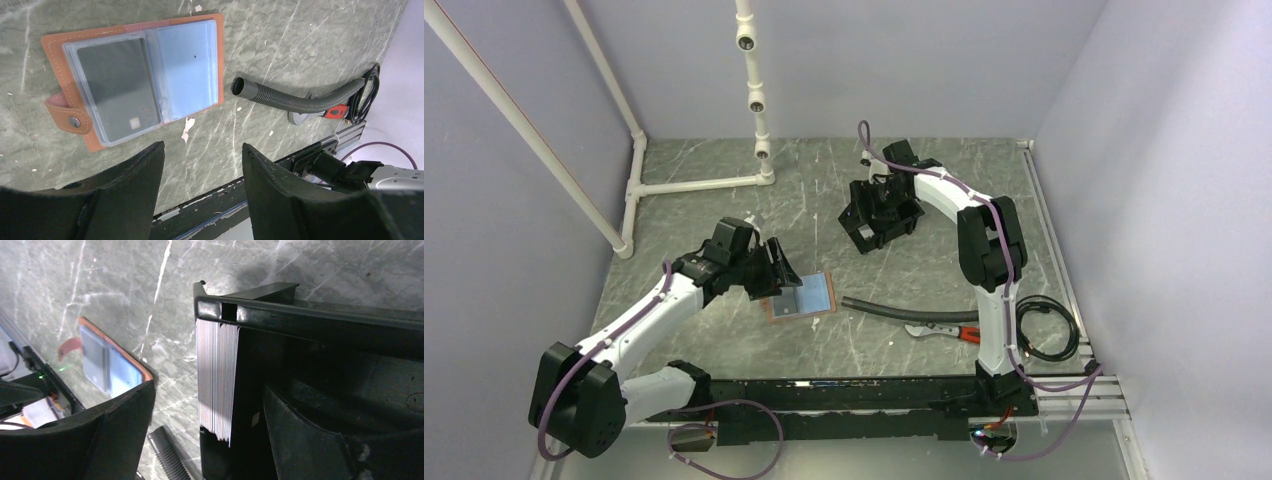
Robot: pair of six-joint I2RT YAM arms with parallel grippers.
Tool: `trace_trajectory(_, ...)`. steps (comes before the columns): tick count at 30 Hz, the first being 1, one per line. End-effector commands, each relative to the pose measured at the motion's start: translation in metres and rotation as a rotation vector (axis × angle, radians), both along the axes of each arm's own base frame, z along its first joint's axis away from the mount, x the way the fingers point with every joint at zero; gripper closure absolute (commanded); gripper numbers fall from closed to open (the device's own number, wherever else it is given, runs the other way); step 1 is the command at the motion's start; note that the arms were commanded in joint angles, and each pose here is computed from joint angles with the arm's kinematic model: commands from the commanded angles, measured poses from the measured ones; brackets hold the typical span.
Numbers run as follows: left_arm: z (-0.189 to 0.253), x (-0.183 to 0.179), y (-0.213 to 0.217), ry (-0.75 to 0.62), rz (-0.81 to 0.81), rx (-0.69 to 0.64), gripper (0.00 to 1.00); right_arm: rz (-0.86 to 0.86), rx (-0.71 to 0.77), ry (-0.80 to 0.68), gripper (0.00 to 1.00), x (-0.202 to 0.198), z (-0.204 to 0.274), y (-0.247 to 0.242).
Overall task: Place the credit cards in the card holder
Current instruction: Pick up the credit card from the storage box.
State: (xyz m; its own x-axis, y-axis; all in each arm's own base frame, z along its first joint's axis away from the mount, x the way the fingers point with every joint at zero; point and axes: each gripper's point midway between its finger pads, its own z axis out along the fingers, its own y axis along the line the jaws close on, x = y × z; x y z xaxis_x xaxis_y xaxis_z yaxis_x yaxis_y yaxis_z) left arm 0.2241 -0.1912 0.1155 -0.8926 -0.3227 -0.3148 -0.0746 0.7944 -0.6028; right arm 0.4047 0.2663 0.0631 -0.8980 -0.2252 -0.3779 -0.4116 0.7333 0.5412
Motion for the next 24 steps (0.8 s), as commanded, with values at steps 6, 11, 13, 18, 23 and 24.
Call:
trace_trajectory(6, 0.007, 0.004, -0.005, -0.026, -0.015, -0.031, 0.37, 0.033, 0.145, -0.032, 0.29, -0.002, 0.044, 0.017)
trace_trajectory(11, 0.007, 0.003, -0.005, -0.022, -0.016, -0.033, 0.37, 0.023, 0.157, -0.039, 0.42, 0.001, 0.049, 0.015)
trace_trajectory(13, 0.008, 0.003, -0.004, -0.025, -0.013, -0.033, 0.37, 0.02, 0.16, -0.04, 0.52, 0.002, 0.049, 0.016)
trace_trajectory(18, 0.01, 0.003, -0.003, -0.033, -0.012, -0.03, 0.37, 0.009, 0.138, -0.038, 0.71, 0.004, 0.044, 0.013)
trace_trajectory(23, 0.007, 0.003, -0.003, -0.026, -0.01, -0.028, 0.37, -0.012, 0.099, -0.066, 0.82, 0.008, 0.047, 0.007)
trace_trajectory(24, 0.006, 0.002, -0.002, -0.025, -0.008, -0.025, 0.37, -0.021, 0.088, -0.075, 0.84, 0.009, 0.049, 0.005)
